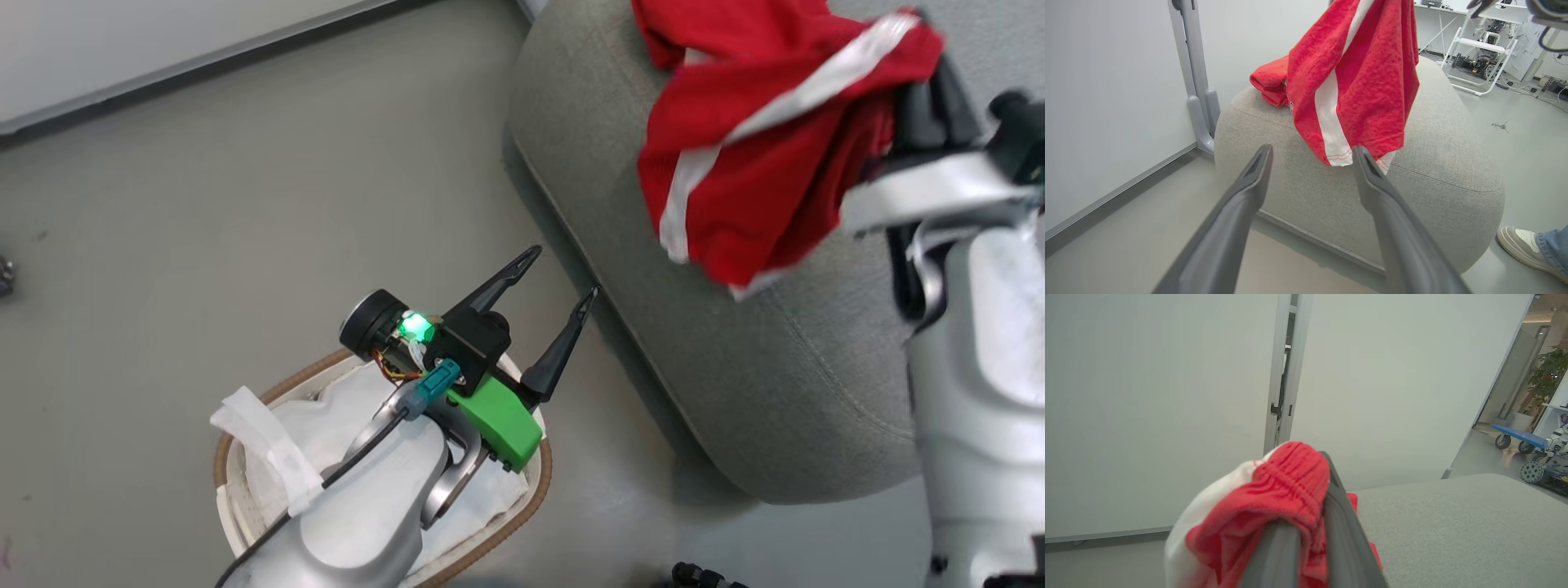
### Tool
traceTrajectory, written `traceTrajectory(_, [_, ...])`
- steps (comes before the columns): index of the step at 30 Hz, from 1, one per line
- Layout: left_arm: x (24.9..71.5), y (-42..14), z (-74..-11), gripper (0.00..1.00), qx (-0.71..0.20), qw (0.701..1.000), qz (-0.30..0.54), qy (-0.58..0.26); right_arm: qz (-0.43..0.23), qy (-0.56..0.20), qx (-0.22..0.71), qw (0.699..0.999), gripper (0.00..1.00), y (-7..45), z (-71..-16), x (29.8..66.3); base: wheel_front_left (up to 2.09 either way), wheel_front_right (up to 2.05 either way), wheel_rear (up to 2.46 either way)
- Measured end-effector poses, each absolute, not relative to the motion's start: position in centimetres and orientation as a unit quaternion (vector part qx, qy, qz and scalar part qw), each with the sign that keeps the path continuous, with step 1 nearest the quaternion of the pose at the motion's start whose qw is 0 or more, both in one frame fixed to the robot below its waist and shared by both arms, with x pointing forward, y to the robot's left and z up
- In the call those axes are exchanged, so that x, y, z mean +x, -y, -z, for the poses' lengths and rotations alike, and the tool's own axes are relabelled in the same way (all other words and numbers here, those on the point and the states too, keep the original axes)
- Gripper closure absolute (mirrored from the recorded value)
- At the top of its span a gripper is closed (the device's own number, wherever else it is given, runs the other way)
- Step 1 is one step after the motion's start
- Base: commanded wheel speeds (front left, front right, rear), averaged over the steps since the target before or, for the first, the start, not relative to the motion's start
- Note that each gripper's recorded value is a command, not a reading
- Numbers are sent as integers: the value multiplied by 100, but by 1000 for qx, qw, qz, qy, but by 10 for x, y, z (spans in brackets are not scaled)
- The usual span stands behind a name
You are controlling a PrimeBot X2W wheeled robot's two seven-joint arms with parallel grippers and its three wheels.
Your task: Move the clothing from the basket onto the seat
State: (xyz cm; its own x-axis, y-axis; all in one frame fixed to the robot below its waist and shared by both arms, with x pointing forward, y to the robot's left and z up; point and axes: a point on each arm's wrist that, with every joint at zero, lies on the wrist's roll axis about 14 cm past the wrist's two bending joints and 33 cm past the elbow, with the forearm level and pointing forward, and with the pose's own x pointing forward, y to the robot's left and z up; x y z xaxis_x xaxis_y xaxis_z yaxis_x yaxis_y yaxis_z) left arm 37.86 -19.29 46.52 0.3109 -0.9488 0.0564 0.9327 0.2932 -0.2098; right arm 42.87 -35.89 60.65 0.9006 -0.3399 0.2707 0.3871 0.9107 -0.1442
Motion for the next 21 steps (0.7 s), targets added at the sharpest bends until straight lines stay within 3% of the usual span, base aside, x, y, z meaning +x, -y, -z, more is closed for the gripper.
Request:
traceTrajectory(12, [416,167,-450,0,-95,828,551,-34,257,195,-224,920,100,451,-726,480,0,0,0])
traceTrajectory(21, [440,145,-428,0,-97,848,519,-43,295,77,-220,927,100,491,-634,504,0,0,0])
